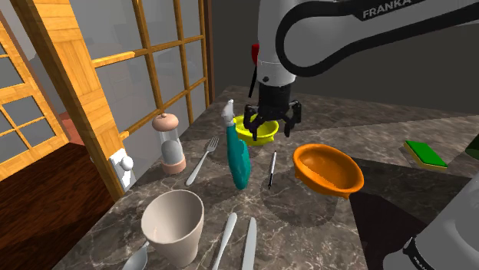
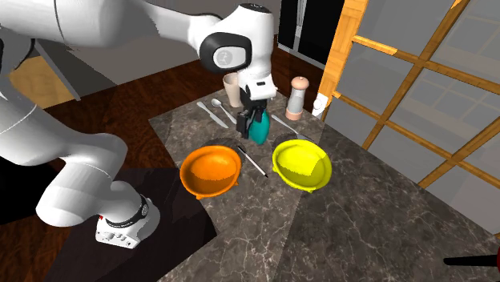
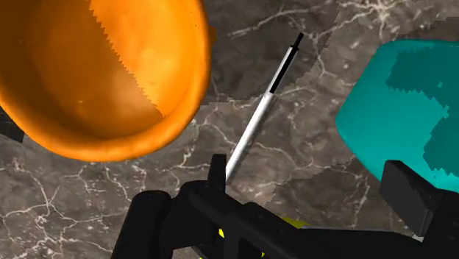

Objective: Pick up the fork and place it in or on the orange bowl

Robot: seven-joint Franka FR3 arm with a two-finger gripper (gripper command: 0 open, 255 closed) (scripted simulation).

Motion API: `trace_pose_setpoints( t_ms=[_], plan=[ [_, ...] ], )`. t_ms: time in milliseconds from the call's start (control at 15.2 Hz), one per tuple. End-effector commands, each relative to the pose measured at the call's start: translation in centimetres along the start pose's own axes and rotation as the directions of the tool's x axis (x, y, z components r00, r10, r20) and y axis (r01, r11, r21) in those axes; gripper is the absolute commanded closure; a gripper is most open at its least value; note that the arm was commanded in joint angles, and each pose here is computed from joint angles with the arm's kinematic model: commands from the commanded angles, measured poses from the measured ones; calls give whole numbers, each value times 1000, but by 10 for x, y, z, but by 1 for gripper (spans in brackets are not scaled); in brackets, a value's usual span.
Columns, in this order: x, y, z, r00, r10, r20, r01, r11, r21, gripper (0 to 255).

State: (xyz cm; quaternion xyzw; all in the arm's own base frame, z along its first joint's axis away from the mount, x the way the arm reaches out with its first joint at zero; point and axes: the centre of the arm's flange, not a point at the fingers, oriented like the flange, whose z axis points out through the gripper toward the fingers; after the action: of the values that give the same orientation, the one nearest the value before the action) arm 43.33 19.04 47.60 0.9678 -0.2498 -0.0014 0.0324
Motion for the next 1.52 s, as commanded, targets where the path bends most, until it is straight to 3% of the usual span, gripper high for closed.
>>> trace_pose_setpoints(
  t_ms=[0,462,1056,1452],
  plan=[
    [13,-23,10,999,53,-4,-53,999,10,0],
    [54,-94,42,975,223,-17,-222,974,36,0],
    [121,-171,77,906,421,-26,-419,905,71,0],
    [122,-173,109,906,421,-26,-419,905,71,0]
  ],
)
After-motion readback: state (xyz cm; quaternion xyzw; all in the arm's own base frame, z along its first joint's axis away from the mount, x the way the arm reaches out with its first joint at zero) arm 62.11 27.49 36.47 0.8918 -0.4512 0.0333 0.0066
